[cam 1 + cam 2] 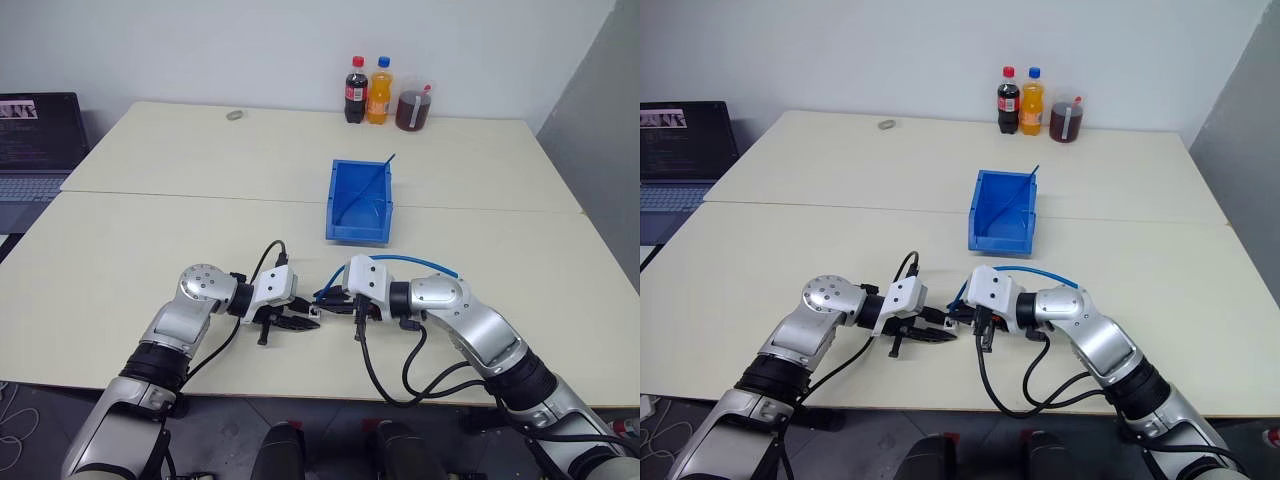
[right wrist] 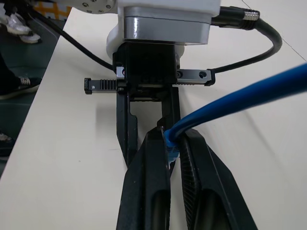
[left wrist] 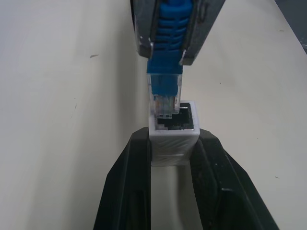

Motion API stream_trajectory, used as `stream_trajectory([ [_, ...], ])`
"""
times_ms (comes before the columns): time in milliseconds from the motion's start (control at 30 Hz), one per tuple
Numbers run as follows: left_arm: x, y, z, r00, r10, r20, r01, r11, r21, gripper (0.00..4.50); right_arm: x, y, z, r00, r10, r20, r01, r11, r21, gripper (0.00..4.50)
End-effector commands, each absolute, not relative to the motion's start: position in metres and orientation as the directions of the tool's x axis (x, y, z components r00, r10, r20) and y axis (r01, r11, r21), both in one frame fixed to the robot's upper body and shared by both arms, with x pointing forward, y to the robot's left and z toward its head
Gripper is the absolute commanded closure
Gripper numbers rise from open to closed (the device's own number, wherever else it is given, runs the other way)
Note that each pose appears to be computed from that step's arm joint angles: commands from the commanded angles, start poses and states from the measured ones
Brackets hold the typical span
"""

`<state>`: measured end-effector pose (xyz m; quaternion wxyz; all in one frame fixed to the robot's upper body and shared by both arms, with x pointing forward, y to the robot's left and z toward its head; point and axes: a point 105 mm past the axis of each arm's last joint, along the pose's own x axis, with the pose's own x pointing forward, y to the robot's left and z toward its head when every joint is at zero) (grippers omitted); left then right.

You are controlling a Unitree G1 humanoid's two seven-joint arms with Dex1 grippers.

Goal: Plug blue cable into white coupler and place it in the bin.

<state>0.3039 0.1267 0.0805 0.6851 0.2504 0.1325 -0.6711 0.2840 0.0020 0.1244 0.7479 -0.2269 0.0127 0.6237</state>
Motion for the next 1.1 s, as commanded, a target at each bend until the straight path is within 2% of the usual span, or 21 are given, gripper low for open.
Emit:
stream_trajectory([
  [33,0.297,0.125,0.072,0.03,-0.836,-0.548,0.989,-0.053,0.135,3.72,0.279,0.002,0.113,0.191,0.909,-0.37,-0.936,0.055,-0.349,4.46],
  [333,0.298,0.125,0.074,0.034,-0.834,-0.551,0.99,-0.049,0.134,3.72,0.279,0.007,0.107,0.147,0.889,-0.433,-0.924,-0.033,-0.381,4.46],
  [667,0.297,0.124,0.073,0.028,-0.833,-0.553,0.989,-0.057,0.135,3.72,0.283,0.011,0.097,0.061,0.824,-0.564,-0.949,-0.127,-0.289,4.47],
  [1100,0.291,0.125,0.07,0.023,-0.834,-0.552,0.991,-0.052,0.119,3.72,0.279,0.007,0.047,0.01,0.683,-0.73,-0.955,-0.21,-0.211,4.47],
])
